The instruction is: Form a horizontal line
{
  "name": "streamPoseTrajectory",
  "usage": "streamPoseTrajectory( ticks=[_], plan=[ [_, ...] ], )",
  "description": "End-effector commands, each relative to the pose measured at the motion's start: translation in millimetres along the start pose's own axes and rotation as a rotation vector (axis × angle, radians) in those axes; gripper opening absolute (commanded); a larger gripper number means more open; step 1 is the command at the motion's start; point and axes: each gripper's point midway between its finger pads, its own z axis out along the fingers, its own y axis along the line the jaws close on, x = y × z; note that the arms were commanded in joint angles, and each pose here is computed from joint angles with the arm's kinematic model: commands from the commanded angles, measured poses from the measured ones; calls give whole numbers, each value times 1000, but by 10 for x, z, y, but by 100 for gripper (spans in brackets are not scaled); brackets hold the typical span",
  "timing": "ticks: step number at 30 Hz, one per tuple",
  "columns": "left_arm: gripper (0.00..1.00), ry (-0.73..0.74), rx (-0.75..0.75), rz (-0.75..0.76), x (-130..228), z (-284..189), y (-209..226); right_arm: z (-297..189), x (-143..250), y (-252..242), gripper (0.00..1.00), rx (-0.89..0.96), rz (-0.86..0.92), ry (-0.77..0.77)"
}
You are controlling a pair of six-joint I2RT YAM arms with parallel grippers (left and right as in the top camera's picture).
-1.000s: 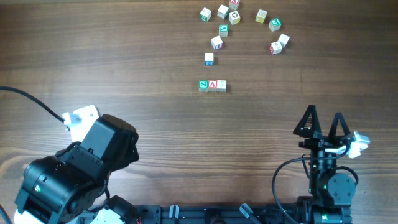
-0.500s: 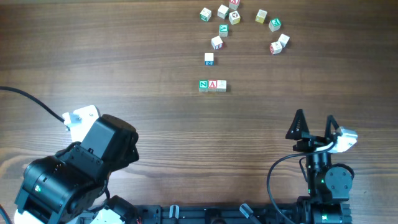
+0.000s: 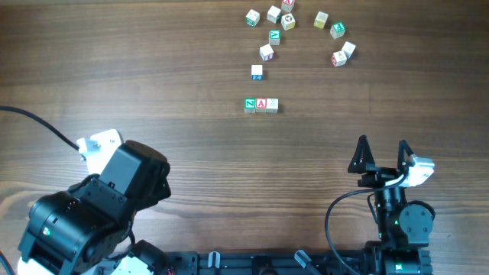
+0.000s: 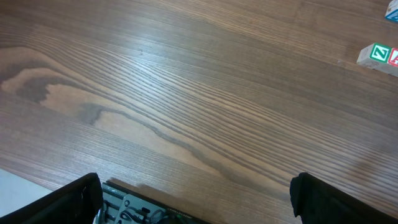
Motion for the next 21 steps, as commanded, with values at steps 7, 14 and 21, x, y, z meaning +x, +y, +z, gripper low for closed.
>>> streamPoseTrajectory(
  ticks=[7, 14, 21],
  plan=[
    [100, -2, 0, 0, -5, -2, -3, -7, -23, 13, 100, -11, -18, -10],
    [100, -146, 24, -95, -291, 15, 15, -7, -23, 13, 100, -11, -17, -10],
    [100, -307, 162, -33, -297, 372, -77, -7, -23, 13, 100, -11, -17, -10]
  ],
)
